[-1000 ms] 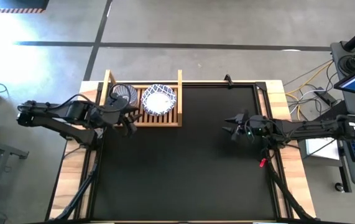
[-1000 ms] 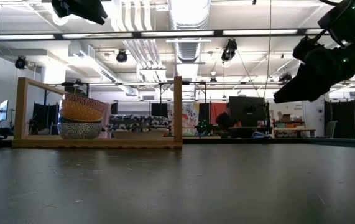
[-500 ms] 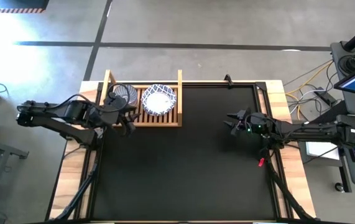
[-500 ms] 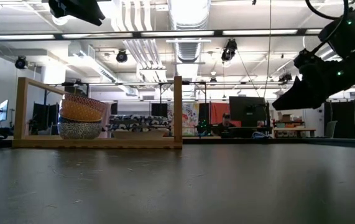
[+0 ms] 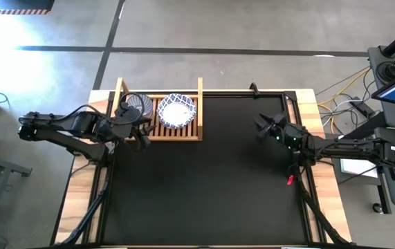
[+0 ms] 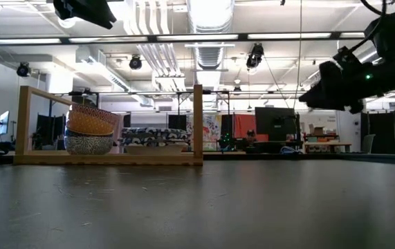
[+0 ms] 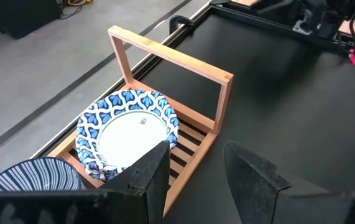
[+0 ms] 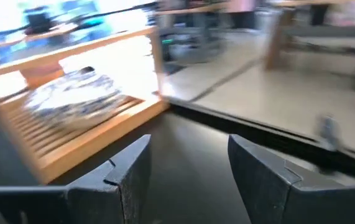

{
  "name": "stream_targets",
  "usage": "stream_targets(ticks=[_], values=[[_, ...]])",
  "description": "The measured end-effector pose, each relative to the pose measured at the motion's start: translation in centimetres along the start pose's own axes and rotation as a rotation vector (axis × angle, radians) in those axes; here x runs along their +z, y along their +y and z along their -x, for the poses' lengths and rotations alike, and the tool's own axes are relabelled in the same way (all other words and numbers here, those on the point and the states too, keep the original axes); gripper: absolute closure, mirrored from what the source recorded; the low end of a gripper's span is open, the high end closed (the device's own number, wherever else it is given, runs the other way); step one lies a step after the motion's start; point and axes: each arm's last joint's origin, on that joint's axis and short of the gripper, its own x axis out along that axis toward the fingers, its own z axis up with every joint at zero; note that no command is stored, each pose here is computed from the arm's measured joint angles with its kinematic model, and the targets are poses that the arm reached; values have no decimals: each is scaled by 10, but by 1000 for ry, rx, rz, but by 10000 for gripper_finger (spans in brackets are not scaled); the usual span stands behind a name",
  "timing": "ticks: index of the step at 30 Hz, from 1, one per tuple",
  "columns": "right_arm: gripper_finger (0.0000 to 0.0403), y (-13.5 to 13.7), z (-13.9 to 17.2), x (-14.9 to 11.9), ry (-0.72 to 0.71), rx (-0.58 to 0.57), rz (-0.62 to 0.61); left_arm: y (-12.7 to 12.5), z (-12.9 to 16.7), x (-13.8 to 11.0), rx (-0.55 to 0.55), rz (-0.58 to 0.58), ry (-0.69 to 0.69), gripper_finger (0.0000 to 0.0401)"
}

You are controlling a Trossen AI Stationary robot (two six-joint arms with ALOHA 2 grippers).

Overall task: Place and stack bowls onto a shelf
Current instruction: Return to Home Position

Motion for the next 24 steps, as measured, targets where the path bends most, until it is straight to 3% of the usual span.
stream_targets(ticks=[3, 5, 13, 24], values=[[202, -4, 0, -2, -3, -139, -80, 0, 0, 0, 1, -2, 2, 267], [202, -6, 0, -5, 19, -170, -97, 0, 0, 0, 1, -6, 2, 267], [202, -6, 1, -7, 47, -159, 94, 1, 1, -1, 3, -12, 6, 267], [202, -6, 1, -7, 50, -159, 125, 1, 1, -1, 14, -18, 0, 267]])
